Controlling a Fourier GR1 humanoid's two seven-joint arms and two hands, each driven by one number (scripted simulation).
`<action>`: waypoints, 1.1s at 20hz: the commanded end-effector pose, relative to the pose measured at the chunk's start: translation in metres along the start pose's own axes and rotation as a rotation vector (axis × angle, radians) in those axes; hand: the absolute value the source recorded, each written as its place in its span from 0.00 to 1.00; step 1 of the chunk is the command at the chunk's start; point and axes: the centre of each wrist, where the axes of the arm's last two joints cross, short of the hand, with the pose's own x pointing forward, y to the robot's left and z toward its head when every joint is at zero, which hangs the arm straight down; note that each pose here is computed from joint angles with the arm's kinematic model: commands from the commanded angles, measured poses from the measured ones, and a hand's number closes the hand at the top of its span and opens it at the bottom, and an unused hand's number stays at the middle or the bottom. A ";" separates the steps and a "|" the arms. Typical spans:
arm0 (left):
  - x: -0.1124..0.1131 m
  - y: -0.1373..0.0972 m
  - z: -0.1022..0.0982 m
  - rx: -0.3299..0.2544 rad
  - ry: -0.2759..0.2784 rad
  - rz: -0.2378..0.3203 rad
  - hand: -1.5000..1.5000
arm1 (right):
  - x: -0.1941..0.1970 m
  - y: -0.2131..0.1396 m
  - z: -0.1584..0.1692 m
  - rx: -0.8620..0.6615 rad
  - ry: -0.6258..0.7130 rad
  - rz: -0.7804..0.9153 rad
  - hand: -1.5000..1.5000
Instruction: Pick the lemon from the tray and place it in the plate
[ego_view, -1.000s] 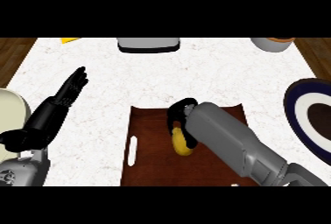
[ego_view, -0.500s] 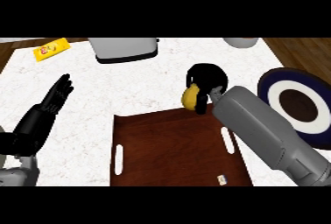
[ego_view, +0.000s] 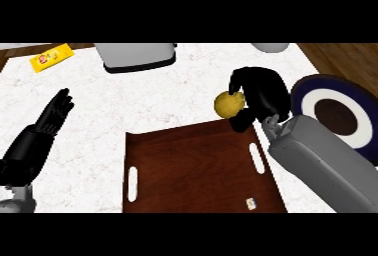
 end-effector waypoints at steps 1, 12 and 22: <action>0.003 0.006 0.001 0.005 -0.013 -0.006 0.50 | -0.024 -0.021 0.032 -0.132 0.051 -0.052 1.00; 0.016 -0.002 -0.003 -0.053 -0.087 0.010 0.50 | -0.095 -0.082 0.128 -0.409 0.246 -0.025 1.00; 0.031 -0.021 -0.018 -0.144 -0.116 0.022 0.50 | -0.185 -0.065 0.153 -0.537 0.376 -0.148 1.00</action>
